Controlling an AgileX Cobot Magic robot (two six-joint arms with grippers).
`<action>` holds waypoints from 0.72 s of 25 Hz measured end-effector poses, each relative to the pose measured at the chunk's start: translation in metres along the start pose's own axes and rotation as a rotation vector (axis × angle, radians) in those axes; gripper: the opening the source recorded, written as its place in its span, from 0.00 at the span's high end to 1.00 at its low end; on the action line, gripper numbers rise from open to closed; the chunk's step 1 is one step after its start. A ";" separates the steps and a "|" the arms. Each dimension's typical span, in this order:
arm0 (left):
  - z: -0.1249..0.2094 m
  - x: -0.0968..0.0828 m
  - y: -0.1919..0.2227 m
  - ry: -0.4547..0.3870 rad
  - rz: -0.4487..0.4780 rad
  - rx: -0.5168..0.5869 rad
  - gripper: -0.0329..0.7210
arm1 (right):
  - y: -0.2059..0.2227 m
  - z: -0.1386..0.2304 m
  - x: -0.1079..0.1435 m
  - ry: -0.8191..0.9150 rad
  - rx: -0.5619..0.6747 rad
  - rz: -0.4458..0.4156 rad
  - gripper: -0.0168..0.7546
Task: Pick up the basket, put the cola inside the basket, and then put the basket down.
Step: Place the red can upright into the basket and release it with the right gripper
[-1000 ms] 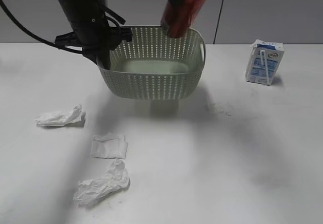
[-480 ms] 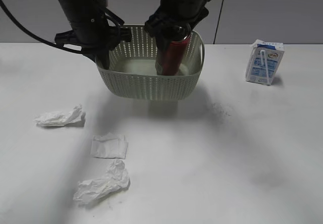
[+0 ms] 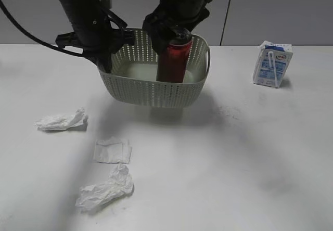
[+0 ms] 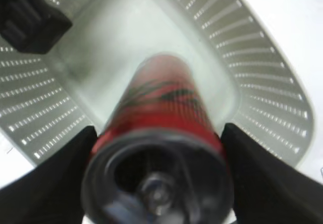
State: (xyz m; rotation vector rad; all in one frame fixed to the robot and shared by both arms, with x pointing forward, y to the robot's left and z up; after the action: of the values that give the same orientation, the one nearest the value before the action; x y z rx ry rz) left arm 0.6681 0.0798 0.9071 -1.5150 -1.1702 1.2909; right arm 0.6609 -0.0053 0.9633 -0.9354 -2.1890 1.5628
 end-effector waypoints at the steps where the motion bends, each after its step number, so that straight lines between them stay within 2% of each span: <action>1: 0.000 0.000 0.000 0.002 -0.002 0.000 0.96 | 0.000 -0.001 0.000 0.000 -0.004 0.000 0.25; 6: 0.000 0.000 0.000 0.003 -0.002 0.000 0.96 | -0.002 -0.005 -0.001 0.000 -0.031 0.007 0.24; 10: 0.000 -0.001 0.000 0.000 0.004 0.002 0.96 | -0.027 -0.018 -0.017 0.036 -0.131 0.041 0.24; 13: 0.000 -0.004 0.000 -0.009 0.025 0.002 0.96 | -0.053 -0.012 -0.054 0.151 -0.180 0.071 0.24; 18: 0.001 -0.008 0.000 -0.019 0.047 0.004 0.96 | -0.085 0.036 -0.132 0.398 -0.160 0.076 0.24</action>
State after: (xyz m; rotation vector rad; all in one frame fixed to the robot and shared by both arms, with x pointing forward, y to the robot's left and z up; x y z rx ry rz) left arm 0.6670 0.0716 0.9092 -1.5381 -1.1495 1.3412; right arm 0.7102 -0.1354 1.0455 -1.2669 -2.0300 1.1215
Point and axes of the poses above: a point on each arm's last joint axis where the gripper is mounted, y pointing out along that axis toward the gripper, x along the wrist's bending axis when the last joint is at zero, z = x × y, the point moved 9 cm from there along y, pointing out along that axis toward the gripper, and after that the axes turned 7 degrees about -y, right-handed, at the moved point
